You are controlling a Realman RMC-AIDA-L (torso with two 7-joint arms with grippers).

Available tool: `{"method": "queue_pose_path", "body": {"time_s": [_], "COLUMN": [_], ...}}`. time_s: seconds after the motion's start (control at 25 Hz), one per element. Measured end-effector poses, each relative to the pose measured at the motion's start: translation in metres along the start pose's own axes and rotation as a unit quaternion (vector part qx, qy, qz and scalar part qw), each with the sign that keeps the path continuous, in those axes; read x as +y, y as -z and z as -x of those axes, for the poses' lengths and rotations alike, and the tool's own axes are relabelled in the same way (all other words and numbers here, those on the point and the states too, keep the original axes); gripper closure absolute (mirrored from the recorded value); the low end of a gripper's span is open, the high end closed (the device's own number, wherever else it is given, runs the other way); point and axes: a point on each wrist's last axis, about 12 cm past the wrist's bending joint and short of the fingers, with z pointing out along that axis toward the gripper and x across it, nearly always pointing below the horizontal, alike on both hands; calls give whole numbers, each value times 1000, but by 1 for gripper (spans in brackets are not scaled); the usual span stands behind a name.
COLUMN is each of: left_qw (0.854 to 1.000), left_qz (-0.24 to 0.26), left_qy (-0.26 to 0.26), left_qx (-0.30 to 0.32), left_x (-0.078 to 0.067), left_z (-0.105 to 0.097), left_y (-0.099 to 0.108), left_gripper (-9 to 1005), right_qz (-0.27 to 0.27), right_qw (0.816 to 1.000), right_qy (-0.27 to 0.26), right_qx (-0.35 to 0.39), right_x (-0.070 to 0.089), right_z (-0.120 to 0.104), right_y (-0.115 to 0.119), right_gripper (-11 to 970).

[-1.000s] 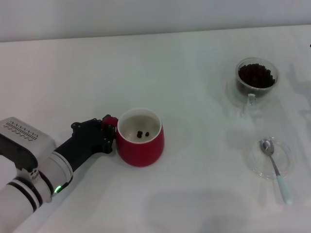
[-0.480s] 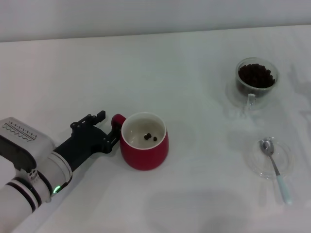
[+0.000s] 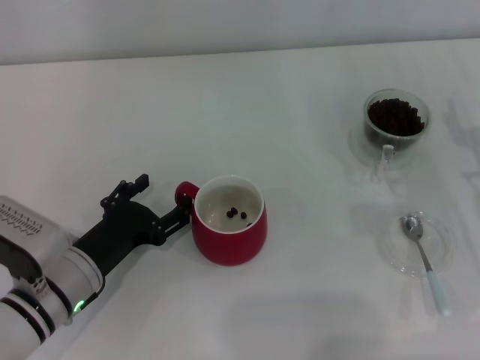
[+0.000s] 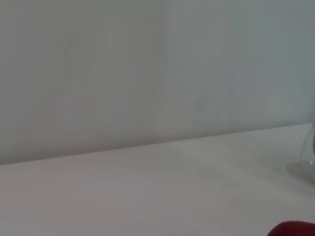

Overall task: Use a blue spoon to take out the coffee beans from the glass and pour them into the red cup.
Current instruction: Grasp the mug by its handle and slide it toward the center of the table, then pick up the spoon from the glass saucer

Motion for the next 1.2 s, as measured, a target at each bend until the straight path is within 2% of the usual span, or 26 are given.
{"method": "queue_pose_path", "body": {"time_s": [0.4, 0.96, 1.2], "left_qw": [1000, 998, 989], "left_qz": [2, 34, 105], "left_qy": [10, 32, 68], "left_qx": [-11, -43, -79], "left_x": [-3, -1, 8], "left_z": [-8, -22, -29], "left_y": [15, 50, 77], "left_gripper": [109, 113, 115], "right_qz": [6, 19, 28], "right_qw": [1000, 1000, 999], "right_qy": [0, -1, -34], "right_qx": [-5, -14, -27], "right_x": [2, 5, 5], "right_z": [0, 0, 1], "right_y": [3, 12, 24], "right_gripper": [90, 90, 91]}}
